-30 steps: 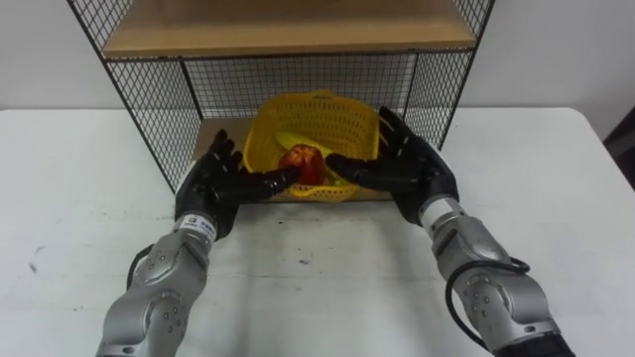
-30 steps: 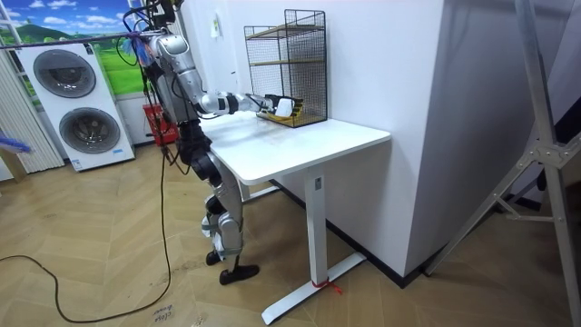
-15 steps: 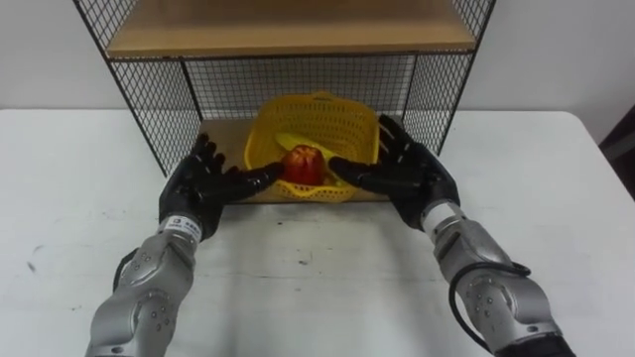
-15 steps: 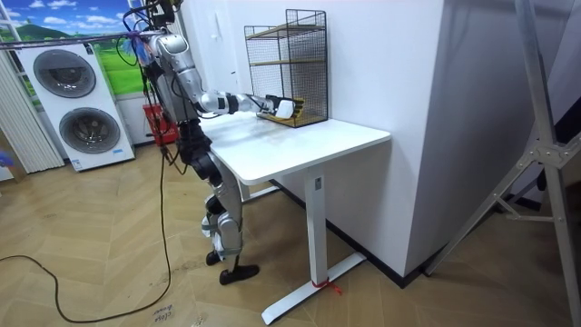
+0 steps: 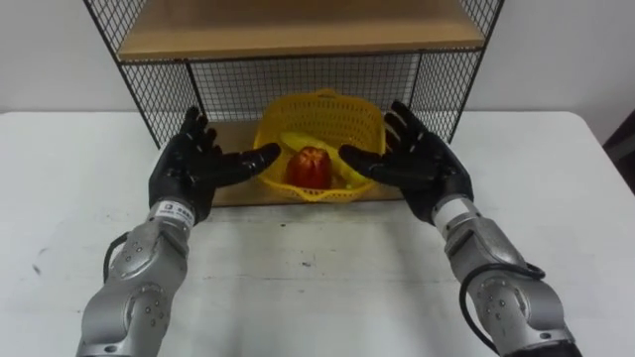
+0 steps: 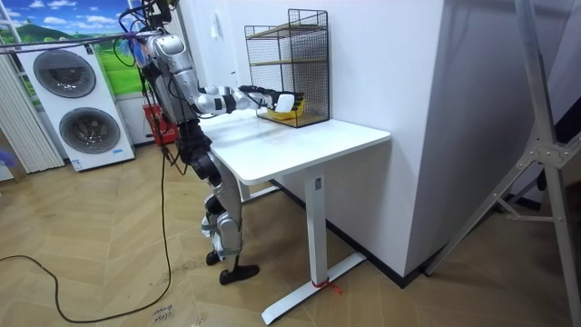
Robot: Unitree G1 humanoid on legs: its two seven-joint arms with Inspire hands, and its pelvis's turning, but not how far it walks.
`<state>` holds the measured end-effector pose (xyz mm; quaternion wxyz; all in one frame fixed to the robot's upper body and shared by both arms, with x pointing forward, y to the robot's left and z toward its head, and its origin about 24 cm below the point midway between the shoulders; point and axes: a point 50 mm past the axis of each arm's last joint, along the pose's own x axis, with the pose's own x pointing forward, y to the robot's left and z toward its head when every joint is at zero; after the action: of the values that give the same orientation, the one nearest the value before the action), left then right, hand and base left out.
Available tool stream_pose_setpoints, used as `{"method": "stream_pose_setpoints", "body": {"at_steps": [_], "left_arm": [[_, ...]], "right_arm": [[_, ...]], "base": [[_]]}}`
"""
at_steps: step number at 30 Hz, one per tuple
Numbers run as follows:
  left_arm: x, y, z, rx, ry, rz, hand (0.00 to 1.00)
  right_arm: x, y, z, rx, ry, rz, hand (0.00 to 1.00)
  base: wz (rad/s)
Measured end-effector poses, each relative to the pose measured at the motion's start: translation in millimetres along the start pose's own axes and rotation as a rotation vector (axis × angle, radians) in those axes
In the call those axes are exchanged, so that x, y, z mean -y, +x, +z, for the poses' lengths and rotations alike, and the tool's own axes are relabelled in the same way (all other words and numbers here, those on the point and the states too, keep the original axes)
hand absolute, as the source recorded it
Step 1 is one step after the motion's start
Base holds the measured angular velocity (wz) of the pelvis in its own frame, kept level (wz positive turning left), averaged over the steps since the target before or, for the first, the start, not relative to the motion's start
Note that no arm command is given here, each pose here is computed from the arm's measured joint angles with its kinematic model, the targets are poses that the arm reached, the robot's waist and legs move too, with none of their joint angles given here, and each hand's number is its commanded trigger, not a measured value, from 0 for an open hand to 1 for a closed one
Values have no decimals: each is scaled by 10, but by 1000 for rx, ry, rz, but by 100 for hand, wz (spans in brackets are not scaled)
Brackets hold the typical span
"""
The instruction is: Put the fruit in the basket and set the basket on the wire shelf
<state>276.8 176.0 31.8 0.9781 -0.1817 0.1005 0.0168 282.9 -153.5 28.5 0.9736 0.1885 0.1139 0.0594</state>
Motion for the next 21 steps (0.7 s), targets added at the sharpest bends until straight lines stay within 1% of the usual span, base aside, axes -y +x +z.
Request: {"method": "stream_pose_setpoints", "body": {"at_steps": [2,5,14,16,21], "left_arm": [[-2,0,2,1,0,1,0],[-27,-1,17,8,-3,9,0],[6,-8,77,41,5,-18,0],[17,-17,104,58,37,-25,0],[12,-55,117,79,55,-39,0]], "right_arm": [[6,-1,8,4,-8,4,0],[90,-10,66,25,-15,-24,0],[92,-18,86,33,-27,-22,0],[77,-79,114,56,-30,-16,0],[85,-151,105,71,-68,-17,0]], "base": [[-8],[-11],[-1],[0],[-1]]}}
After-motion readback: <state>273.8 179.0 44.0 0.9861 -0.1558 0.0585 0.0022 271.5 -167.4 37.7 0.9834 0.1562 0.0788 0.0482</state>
